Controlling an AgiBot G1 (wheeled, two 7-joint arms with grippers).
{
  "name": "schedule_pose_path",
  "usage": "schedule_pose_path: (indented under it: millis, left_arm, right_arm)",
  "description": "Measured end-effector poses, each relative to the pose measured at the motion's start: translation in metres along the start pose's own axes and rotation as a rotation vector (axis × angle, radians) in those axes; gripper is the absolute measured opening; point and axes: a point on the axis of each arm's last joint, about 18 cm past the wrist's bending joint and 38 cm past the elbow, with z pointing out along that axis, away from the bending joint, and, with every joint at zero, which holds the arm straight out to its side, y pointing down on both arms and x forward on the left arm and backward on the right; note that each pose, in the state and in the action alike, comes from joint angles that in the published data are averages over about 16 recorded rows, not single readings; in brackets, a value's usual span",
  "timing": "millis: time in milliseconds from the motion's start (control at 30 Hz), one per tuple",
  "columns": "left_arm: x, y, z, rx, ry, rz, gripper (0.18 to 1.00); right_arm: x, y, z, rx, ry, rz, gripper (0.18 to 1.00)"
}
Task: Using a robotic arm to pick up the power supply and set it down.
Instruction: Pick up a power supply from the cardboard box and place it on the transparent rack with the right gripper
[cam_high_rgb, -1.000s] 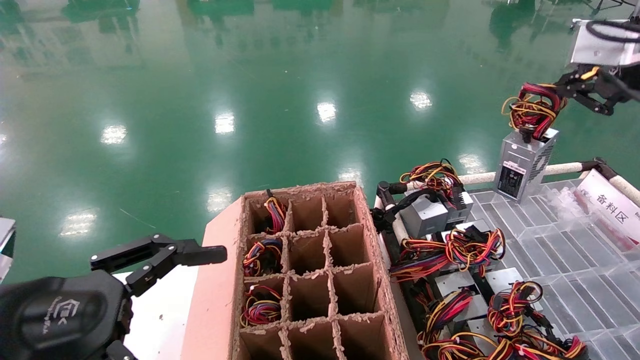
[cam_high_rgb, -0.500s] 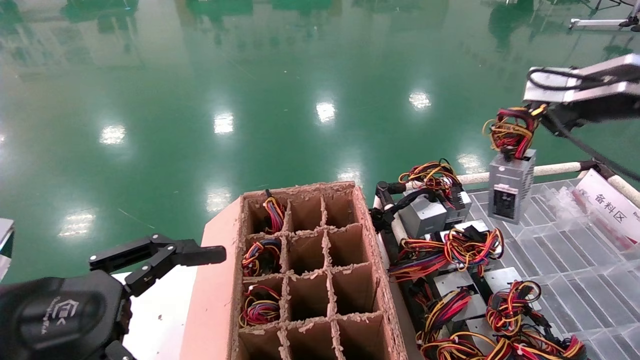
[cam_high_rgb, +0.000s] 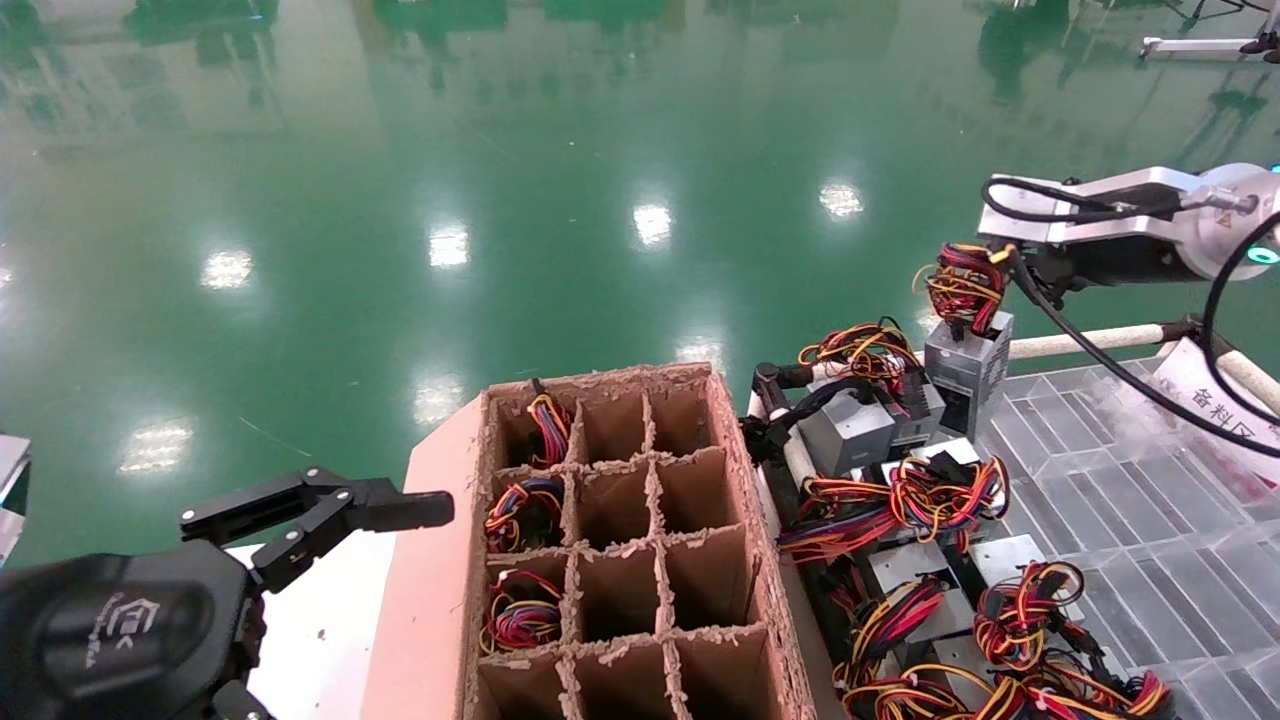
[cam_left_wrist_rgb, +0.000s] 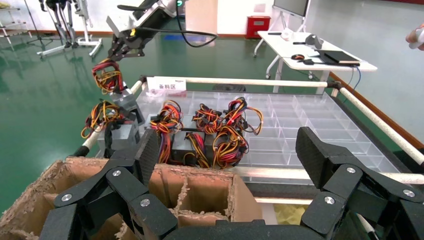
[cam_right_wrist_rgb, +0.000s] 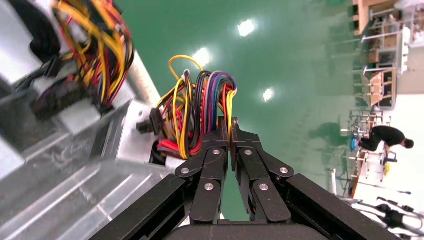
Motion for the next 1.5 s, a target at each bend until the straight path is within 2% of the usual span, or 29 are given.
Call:
schedule_pose_path:
  millis: [367,733,933,1500]
  left_arm:
    - [0.000,0.000,0.000,0.000,0.000,0.000,1.001]
    - [0.000,0.000,0.000,0.000,0.000,0.000,1.001]
    - [0.000,0.000,0.000,0.000,0.000,0.000,1.001]
    - [0.000,0.000,0.000,0.000,0.000,0.000,1.001]
  right_arm:
    - [-0.008,0.018,0.011,0.010,0.082,0.167,0.192]
    - [-0.038,0.043,0.025,0.032,0.108,0.308,0.192]
    - [-0.049,0.049,0.027,0.053,0.104,0.335,0.192]
    - [-0.052,0.073,0.004,0.085,0.058,0.333,0.192]
